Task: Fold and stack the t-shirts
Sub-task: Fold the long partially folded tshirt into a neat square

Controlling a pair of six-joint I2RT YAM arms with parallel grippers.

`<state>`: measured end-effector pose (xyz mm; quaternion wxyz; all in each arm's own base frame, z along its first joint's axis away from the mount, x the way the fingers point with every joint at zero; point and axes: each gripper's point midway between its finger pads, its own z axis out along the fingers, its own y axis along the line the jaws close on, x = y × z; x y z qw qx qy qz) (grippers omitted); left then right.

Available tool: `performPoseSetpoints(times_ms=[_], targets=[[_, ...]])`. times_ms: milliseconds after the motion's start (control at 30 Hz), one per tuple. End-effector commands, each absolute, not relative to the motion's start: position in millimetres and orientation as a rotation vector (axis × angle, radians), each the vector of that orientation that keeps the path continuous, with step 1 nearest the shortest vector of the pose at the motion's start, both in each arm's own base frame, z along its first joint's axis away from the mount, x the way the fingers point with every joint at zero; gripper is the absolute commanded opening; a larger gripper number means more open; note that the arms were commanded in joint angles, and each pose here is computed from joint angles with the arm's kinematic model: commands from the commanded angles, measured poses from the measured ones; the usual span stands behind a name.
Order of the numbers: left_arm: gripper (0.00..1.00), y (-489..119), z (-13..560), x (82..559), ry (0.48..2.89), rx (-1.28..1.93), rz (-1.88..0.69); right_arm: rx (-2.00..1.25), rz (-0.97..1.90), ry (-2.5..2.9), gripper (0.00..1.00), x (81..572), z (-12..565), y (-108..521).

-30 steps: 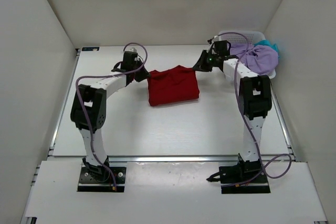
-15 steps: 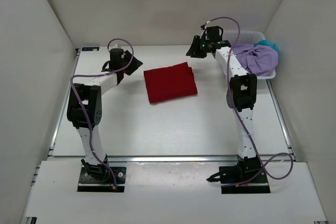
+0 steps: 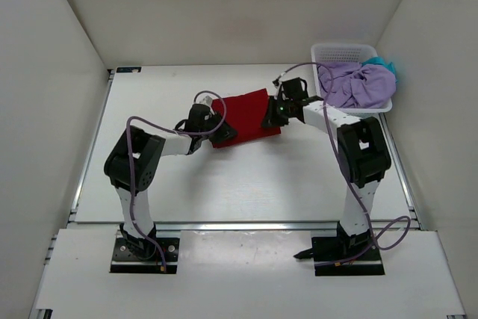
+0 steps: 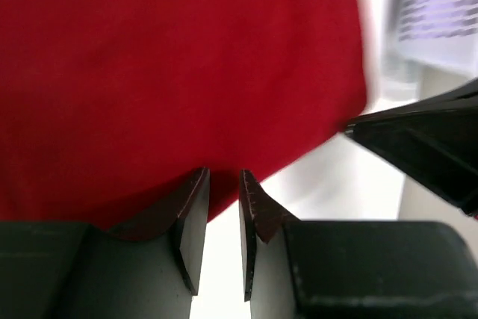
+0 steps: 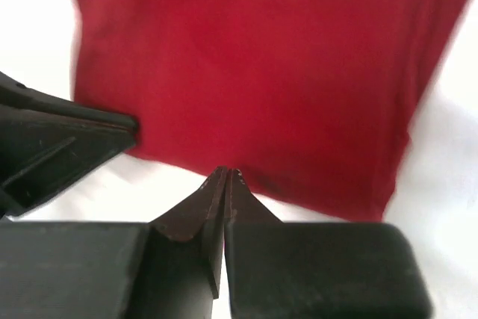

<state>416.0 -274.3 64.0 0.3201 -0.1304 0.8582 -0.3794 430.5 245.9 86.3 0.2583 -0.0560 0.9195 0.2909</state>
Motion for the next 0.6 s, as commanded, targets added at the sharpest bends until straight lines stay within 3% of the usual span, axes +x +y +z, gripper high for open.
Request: performPoseSetpoints(times_ms=[0,133,233,433,567], targets=[[0.33,-265,61,408,2.227,-0.367,-1.025,-0.075,0.822,2.395,0.00,436,83,227],[0.34,-259,45,387,2.261,-0.379,-1.040,0.061,0.855,2.456,0.00,425,38,200],[0.42,-252,47,376,2.256,-0.368,-1.059,0.063,0.898,2.467,0.01,408,26,197],[0.60,-216,84,375,2.148,-0.419,-1.018,0.062,0.965,2.418,0.00,388,46,190],[0.62,-183,94,385,2.096,-0.495,-0.928,-0.001,0.964,2.313,0.00,391,90,197]])
